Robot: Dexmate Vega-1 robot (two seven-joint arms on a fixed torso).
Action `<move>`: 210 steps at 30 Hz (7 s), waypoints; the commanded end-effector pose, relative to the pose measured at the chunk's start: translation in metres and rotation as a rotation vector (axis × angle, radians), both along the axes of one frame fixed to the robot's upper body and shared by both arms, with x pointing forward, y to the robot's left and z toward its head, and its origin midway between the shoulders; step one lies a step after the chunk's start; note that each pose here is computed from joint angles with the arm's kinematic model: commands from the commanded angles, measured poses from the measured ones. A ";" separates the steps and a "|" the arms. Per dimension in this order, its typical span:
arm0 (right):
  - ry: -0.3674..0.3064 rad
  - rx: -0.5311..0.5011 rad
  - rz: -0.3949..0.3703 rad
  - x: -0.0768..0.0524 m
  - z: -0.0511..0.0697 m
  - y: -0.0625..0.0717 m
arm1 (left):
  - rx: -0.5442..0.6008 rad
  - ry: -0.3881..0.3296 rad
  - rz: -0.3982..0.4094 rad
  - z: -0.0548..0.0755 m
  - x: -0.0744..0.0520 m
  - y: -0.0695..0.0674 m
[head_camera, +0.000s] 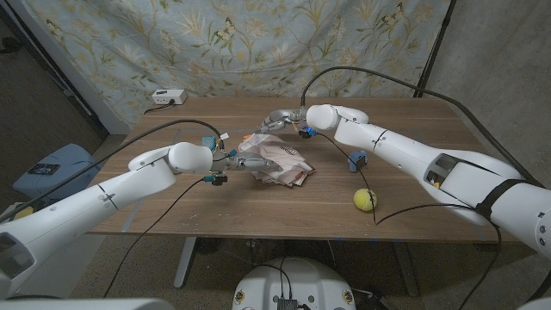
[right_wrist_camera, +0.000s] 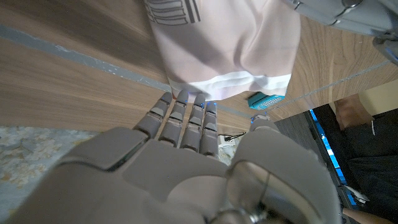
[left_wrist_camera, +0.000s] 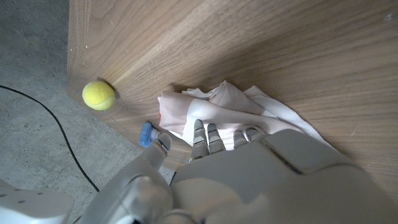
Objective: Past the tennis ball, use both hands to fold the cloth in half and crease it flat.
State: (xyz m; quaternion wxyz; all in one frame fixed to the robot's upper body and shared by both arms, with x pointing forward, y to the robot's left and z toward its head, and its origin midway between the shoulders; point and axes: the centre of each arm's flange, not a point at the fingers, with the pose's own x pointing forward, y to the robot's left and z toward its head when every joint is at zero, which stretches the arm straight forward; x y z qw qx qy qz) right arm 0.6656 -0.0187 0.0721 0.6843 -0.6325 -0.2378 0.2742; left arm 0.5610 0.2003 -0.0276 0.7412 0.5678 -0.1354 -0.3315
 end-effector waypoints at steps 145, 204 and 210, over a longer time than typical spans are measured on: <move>-0.056 0.017 -0.116 -0.036 -0.068 -0.074 | 0.030 -0.034 -0.034 0.018 0.016 0.013; -0.060 0.233 -0.369 -0.062 -0.073 -0.167 | -0.102 -0.156 0.031 0.041 -0.011 0.017; -0.063 0.304 -0.403 -0.074 -0.076 -0.180 | -0.110 -0.162 0.029 0.039 -0.013 0.018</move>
